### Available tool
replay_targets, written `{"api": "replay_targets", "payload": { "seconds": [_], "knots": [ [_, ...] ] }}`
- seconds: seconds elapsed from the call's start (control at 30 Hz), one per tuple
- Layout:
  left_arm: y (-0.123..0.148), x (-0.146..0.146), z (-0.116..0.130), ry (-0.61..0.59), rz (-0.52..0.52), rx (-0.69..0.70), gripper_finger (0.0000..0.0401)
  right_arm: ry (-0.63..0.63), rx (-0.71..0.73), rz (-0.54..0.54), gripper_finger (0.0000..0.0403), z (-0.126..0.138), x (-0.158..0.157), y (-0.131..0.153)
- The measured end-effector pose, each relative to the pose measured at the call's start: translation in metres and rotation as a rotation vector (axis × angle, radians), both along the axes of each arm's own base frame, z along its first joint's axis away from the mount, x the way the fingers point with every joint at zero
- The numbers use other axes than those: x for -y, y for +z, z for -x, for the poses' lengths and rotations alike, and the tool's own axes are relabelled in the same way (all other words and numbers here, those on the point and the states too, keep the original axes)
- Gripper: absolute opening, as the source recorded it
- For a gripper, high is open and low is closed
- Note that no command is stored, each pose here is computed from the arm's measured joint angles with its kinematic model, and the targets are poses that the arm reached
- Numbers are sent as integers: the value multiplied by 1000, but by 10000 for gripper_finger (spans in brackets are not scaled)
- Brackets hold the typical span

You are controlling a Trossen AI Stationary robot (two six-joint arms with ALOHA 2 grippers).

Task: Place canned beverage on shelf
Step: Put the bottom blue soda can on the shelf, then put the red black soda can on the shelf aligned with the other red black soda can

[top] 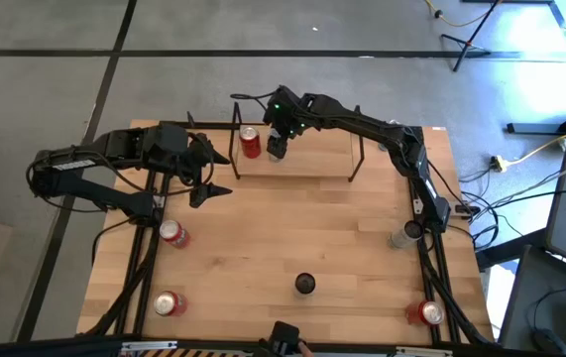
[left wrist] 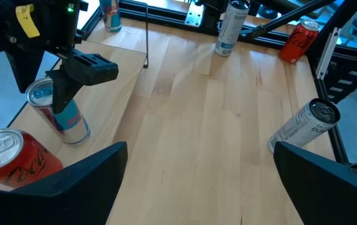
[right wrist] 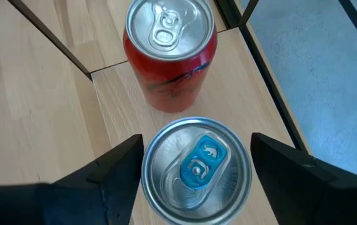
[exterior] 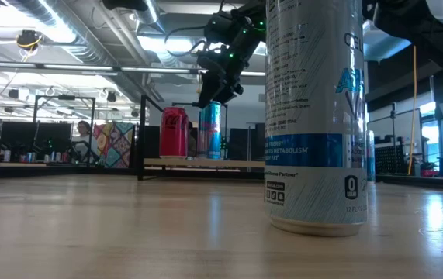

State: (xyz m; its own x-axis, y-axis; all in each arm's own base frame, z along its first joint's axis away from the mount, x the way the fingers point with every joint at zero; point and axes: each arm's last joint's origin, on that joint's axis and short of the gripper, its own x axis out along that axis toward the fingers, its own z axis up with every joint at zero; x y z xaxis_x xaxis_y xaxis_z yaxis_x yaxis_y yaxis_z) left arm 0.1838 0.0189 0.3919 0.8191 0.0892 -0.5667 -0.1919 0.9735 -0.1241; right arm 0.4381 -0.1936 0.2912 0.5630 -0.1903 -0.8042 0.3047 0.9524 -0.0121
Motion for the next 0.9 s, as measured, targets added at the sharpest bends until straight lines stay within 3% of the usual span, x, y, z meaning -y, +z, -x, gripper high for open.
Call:
{"api": "replay_targets", "payload": {
  "seconds": [0.2, 0.4, 0.6, 0.9],
  "knots": [
    [0, 0, 0, 1, 0, 0, 391, 17, 6, 16, 284, 3, -1, 12],
    [0, 0, 0, 2, 0, -1, 391, 63, 10, 37, 284, 27, -11, 67],
    [0, -1, 0, 16, -9, -1, 391, 40, 35, 29, 285, 87, -9, 113],
    [0, -1, 0, 25, -16, -3, 391, -199, -82, -55, 285, 187, 17, 121]
  ]
}}
